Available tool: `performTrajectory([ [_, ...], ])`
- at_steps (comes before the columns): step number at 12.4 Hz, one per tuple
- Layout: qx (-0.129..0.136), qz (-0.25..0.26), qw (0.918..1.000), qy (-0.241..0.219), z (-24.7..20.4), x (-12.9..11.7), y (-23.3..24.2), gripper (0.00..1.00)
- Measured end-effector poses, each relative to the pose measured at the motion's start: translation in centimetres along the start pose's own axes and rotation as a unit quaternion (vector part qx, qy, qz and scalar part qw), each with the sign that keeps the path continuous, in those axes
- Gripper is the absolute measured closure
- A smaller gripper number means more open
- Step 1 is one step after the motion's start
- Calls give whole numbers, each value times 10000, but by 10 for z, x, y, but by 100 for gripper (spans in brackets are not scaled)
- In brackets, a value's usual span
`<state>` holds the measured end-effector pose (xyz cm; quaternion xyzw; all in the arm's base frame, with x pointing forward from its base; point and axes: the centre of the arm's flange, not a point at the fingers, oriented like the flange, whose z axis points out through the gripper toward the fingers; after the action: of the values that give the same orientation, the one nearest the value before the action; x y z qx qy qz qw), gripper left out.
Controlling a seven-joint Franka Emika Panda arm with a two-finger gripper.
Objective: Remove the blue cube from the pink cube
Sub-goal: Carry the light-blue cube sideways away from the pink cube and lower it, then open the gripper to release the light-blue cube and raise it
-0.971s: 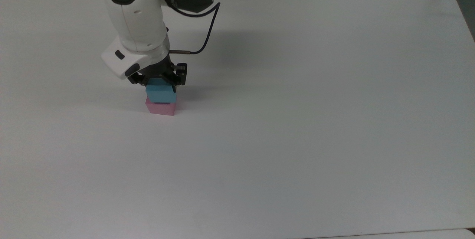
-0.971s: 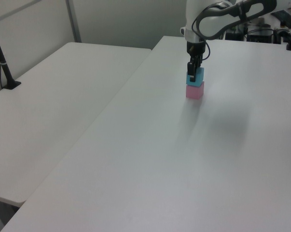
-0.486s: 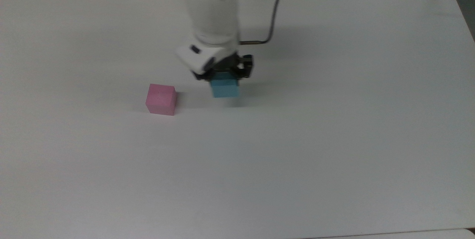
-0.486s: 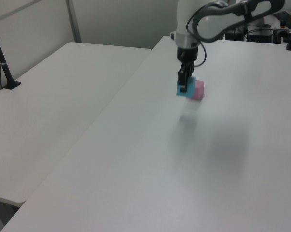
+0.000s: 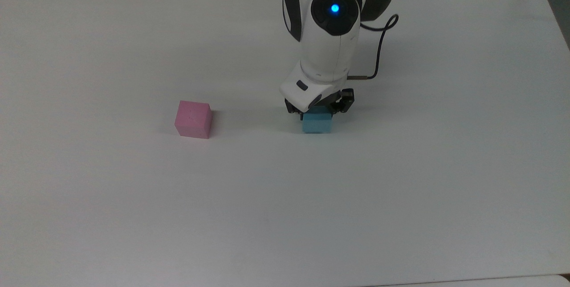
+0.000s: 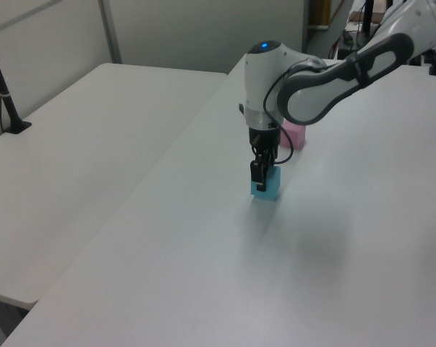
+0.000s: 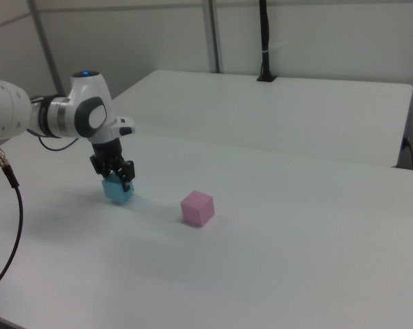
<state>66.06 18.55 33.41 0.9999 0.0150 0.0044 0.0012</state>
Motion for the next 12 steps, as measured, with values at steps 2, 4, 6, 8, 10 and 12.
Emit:
performTrajectory([
  [2, -67, 46, 10000, 19, 11, 4, 4, 36],
  [4, -97, 190, 9998, 47, 10, 4, 1, 8],
  [6, -168, 384, 9991, 11, -9, 3, 5, 0],
  [8, -283, 570, 9979, -84, -60, -2, 30, 0],
  [10, -350, 785, 9960, -237, -139, -24, 82, 0],
  [12, -309, 978, 9946, -180, -190, -43, 128, 0],
])
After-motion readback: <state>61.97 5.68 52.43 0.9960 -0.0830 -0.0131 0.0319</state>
